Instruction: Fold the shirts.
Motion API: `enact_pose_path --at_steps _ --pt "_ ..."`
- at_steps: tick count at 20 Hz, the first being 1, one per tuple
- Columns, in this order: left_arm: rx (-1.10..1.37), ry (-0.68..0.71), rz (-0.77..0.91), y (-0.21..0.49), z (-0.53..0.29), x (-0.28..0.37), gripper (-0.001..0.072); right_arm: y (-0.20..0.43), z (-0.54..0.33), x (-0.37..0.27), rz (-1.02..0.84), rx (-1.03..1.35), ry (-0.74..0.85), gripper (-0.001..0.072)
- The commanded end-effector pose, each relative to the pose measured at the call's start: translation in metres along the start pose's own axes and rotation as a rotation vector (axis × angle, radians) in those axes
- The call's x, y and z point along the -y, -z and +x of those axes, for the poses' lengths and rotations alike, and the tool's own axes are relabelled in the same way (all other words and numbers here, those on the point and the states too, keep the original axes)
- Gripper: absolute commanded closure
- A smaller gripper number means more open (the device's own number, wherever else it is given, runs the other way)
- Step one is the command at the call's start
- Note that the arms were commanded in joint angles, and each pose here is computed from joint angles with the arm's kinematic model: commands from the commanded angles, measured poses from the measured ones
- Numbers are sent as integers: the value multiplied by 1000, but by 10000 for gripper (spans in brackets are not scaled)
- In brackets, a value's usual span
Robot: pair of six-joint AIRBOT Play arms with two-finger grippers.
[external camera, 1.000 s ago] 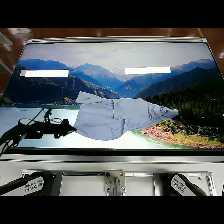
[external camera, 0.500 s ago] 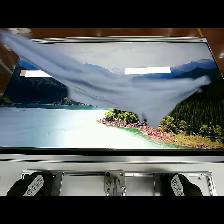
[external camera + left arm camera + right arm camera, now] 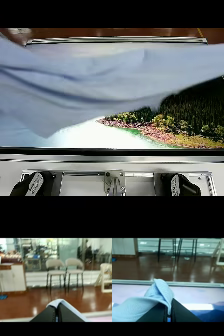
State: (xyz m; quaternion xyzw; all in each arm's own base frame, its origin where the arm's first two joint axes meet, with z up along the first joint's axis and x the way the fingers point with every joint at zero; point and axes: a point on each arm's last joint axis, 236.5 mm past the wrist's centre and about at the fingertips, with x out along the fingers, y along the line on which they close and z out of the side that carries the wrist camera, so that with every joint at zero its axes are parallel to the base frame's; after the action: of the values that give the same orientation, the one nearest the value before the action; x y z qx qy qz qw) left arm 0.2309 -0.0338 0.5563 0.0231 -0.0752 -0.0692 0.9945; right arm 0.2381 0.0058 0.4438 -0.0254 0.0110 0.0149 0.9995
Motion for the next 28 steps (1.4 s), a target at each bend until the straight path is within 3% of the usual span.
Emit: enact_pose_path --at_steps 1,5,11,15,21,25,28 --pt "-243 -57 -13 59 -8 -13 667 35 -27 9 9 -166 101 650" --pt "-530 -7 -171 157 3 -26 667 119 -32 35 129 -532 180 650" --pt "-831 76 -438 311 17 -27 667 269 -34 23 370 -979 111 650" --pt "-869 50 -564 392 49 -30 667 338 22 49 477 -949 153 651" --pt "-693 -17 -553 453 163 -24 667 399 166 77 759 -749 80 651" --pt "-616 -97 -601 501 212 -16 666 457 230 68 672 -743 121 651" --pt "-707 -96 -676 553 217 9 666 475 263 62 609 -682 168 651"
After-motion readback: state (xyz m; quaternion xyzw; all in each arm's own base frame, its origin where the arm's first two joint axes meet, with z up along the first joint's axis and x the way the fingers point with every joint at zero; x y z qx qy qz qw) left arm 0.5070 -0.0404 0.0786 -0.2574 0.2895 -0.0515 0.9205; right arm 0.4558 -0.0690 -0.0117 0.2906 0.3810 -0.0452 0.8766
